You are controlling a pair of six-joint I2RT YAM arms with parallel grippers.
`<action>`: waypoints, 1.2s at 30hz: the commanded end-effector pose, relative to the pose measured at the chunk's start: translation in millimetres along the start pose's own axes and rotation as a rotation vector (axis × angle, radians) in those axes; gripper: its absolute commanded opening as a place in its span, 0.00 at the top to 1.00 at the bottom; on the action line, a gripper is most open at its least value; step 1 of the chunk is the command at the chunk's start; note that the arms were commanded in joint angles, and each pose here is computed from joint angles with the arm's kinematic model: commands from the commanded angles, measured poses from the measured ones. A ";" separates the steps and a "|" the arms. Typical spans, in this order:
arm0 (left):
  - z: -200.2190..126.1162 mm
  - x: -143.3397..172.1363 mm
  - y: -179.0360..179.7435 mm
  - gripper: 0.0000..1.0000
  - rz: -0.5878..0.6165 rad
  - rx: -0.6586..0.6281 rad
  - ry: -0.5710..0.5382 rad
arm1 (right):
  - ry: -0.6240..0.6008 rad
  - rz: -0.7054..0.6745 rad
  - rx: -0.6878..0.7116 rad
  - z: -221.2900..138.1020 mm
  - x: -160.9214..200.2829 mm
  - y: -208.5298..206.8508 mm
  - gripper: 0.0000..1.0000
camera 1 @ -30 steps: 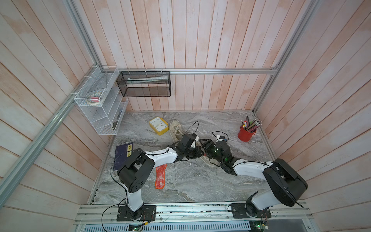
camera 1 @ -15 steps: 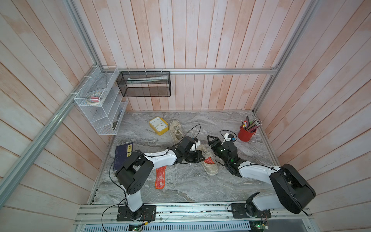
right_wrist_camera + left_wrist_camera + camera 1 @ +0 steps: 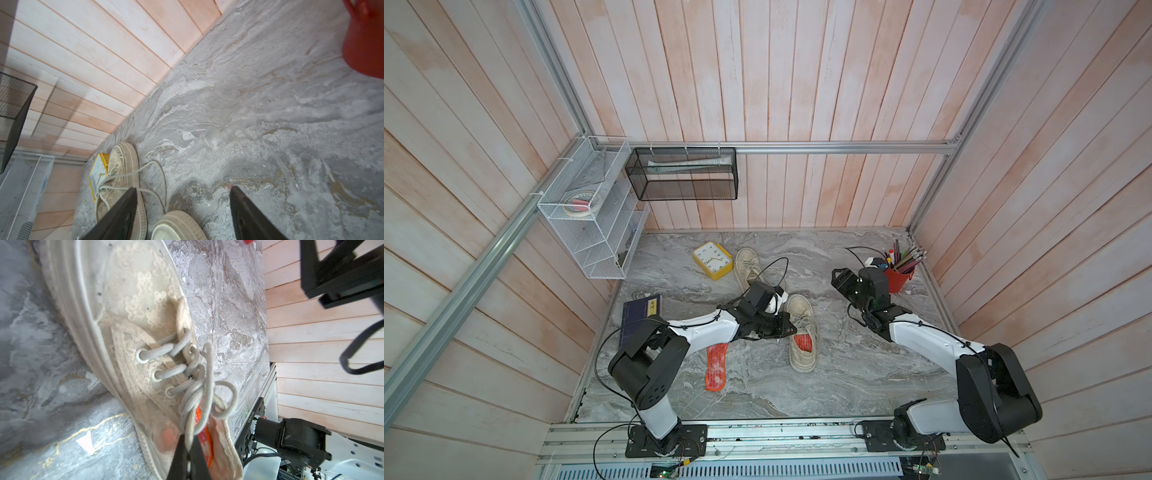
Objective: Remove the insole from the shoe
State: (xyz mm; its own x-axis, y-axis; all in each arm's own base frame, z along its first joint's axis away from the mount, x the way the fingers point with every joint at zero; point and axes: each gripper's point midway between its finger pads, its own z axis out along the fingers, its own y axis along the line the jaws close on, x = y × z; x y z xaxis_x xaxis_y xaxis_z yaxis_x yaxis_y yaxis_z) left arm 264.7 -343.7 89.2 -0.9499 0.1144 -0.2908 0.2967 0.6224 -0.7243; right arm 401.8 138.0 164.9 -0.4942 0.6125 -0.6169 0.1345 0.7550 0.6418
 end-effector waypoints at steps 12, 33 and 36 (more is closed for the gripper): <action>-4.5 -12.1 -16.0 1.00 -0.067 0.090 -0.069 | 0.720 -0.212 0.092 -117.2 176.5 37.6 0.76; -5.8 -7.6 -12.0 1.00 -0.083 0.080 -0.090 | 0.842 -0.430 0.439 -91.1 212.9 -30.3 0.51; -5.3 -7.6 -11.4 1.00 -0.087 0.082 -0.092 | 0.875 -0.461 0.446 -79.6 225.9 -35.8 0.40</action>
State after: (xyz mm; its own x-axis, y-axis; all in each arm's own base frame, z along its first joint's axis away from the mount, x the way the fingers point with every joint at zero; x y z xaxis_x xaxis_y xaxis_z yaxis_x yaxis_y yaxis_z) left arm 262.9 -347.2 88.4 -0.9722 0.0152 -0.2338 0.1986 0.5829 -0.7879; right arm 222.8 246.6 59.3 -0.9894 0.0512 -0.1362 0.0211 0.9767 0.2138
